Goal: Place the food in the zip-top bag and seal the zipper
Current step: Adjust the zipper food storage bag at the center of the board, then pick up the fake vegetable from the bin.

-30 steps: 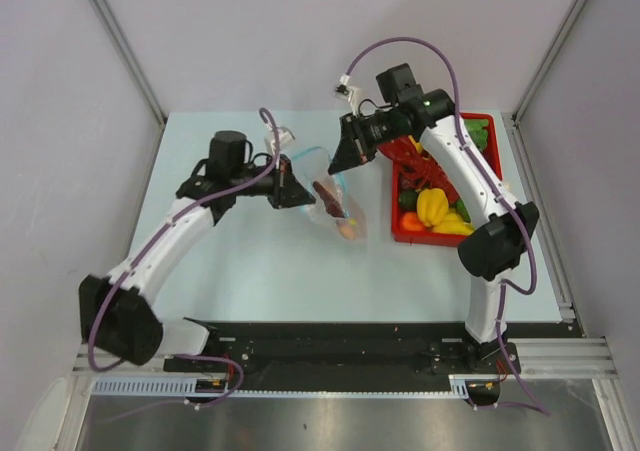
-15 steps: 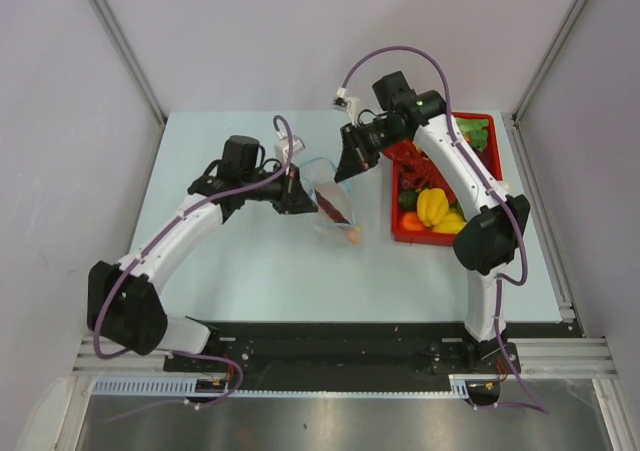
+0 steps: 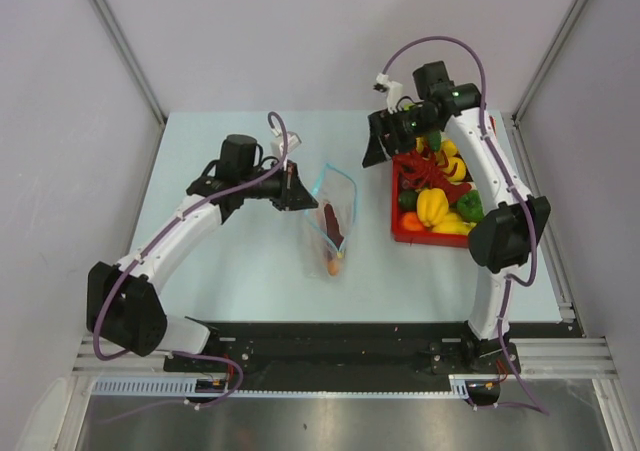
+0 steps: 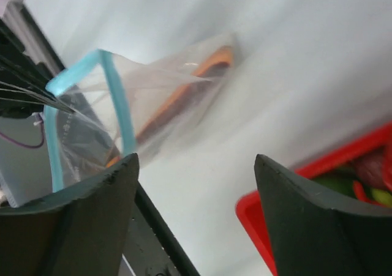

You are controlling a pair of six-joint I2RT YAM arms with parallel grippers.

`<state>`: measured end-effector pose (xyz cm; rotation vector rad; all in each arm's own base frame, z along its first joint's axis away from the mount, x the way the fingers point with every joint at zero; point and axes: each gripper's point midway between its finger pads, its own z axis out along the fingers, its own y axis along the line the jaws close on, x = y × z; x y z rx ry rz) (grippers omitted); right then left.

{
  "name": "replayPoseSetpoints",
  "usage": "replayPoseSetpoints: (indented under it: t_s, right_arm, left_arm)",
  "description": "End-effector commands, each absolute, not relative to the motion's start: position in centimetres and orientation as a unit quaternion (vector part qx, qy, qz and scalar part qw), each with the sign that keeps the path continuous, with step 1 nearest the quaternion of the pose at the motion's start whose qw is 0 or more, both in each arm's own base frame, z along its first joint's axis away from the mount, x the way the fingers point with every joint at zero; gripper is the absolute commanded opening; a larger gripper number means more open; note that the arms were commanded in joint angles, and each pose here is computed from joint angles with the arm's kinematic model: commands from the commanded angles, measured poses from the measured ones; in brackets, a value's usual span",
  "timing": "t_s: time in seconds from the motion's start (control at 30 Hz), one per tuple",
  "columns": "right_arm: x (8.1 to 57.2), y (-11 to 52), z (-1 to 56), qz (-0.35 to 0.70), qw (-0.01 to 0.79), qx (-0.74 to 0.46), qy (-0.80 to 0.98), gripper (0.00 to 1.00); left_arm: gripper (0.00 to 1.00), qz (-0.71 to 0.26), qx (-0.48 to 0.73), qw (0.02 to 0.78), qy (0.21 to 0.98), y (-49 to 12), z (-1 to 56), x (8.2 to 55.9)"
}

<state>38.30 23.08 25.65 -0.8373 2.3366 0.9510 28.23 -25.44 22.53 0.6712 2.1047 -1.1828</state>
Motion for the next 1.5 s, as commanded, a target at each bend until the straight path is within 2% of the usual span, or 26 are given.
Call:
replayPoseSetpoints:
  t_s: [0.0, 0.2, 0.5, 0.8, 1.1, 1.2, 1.3, 1.47]
  right_arm:
    - [41.1, 17.7, 28.6, 0.274, 0.323, -0.263, 0.867, 0.85]
    - [49.1, 9.7, 26.5, 0.138, 0.383, -0.159, 0.899, 0.82]
    - [58.3, 5.4, 23.9, 0.025, 0.447, -0.125, 0.885, 0.76]
    - [62.1, 4.6, 19.3, -0.022, 0.452, -0.128, 0.883, 0.76]
    - [62.8, 4.1, 14.9, -0.029, 0.423, -0.135, 0.895, 0.75]
    - [62.7, 3.8, 14.1, -0.026, 0.415, -0.125, 0.901, 0.71]
    - [62.4, 3.4, 14.1, -0.02, 0.41, -0.113, 0.905, 0.62]
    - [61.2, 2.6, 15.8, -0.017, 0.411, -0.095, 0.906, 0.41]
  left_arm:
    - [0.0, -0.467, 0.242, 0.341, 0.779, -25.1, 24.8, 29.7]
    - [0.0, -0.472, 0.235, 0.339, 0.779, -25.0, 24.8, 30.6]
    - [0.0, -0.466, 0.226, 0.339, 0.785, -24.5, 24.6, 31.6]
    - [0.0, -0.457, 0.219, 0.337, 0.793, -24.1, 24.2, 32.4]
    - [0.0, -0.458, 0.217, 0.332, 0.796, -24.3, 23.9, 33.0]
    - [0.0, -0.459, 0.217, 0.33, 0.796, -24.3, 24.0, 33.2]
    - [0.0, -0.459, 0.218, 0.329, 0.796, -24.3, 23.9, 33.3]
    - [0.0, -0.459, 0.219, 0.332, 0.794, -24.4, 24.1, 33.4]
